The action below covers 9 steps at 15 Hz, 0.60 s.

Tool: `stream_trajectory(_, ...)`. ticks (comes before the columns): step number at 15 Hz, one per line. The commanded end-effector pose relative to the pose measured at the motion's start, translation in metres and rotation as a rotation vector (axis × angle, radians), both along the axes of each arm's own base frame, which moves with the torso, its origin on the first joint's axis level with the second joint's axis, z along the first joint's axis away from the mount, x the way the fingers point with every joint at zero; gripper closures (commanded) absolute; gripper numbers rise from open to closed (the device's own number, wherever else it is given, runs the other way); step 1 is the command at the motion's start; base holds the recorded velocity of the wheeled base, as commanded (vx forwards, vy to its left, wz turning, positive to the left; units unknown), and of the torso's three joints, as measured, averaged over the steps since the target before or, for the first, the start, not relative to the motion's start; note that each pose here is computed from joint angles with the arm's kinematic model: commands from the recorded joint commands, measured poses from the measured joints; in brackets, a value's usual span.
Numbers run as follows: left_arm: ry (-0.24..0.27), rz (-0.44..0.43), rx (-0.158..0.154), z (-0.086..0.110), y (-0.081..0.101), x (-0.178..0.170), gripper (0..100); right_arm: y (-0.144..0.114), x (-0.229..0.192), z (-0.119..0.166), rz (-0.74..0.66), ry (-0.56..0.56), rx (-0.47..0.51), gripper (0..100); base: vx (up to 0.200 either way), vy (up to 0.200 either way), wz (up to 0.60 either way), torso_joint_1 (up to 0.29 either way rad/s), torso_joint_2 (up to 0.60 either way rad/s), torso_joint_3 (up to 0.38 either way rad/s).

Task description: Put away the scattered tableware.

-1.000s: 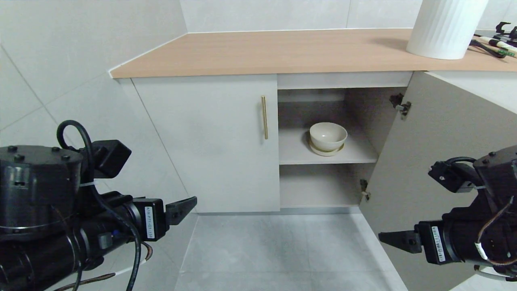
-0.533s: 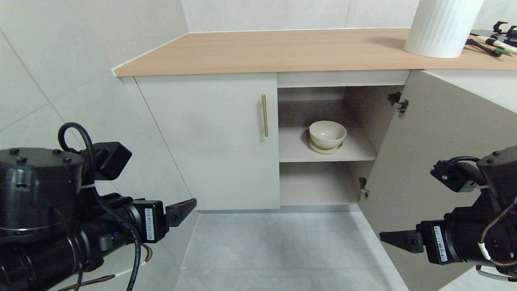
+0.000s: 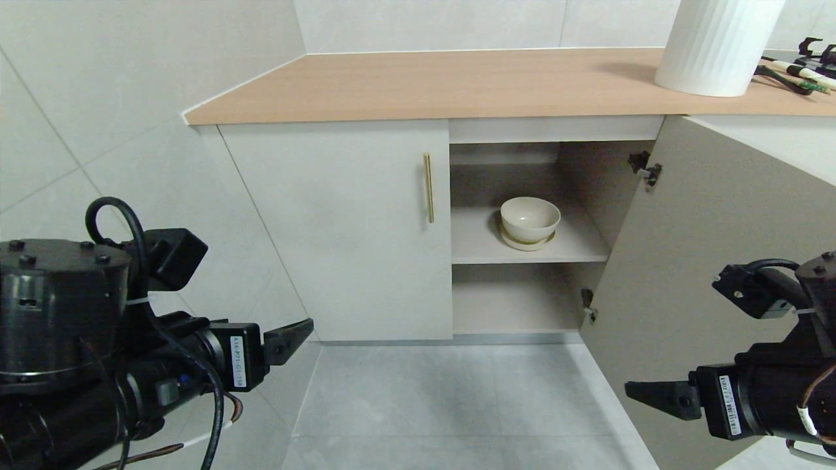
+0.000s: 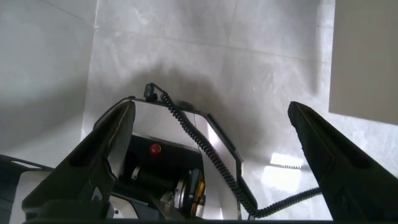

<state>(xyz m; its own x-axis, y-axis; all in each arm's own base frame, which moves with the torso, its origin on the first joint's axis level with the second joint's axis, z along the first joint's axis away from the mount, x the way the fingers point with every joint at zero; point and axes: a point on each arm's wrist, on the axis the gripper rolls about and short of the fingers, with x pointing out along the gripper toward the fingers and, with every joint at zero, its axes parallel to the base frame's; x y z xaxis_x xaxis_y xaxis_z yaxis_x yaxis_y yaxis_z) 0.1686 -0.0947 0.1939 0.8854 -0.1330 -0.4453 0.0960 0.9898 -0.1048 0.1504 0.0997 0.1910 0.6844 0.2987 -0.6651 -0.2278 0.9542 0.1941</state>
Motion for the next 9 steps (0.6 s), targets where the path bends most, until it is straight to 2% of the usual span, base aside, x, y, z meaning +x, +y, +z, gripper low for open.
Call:
stream_trajectory(1, 0.002, 0.002, 0.002, -0.001, 0.000, 0.001, 0, -0.003, -0.004, 0.003, 0.000, -0.010, 0.004, 0, 0.000, -0.200, 0.00, 0.002, 0.00, 0.002)
stream_trajectory(9, 0.003, 0.002, 0.003, -0.001, 0.000, 0.001, 0, -0.018, -0.026, 0.018, 0.032, 0.085, -0.085, 0, 0.000, -0.200, 0.00, 0.003, 0.00, 0.000)
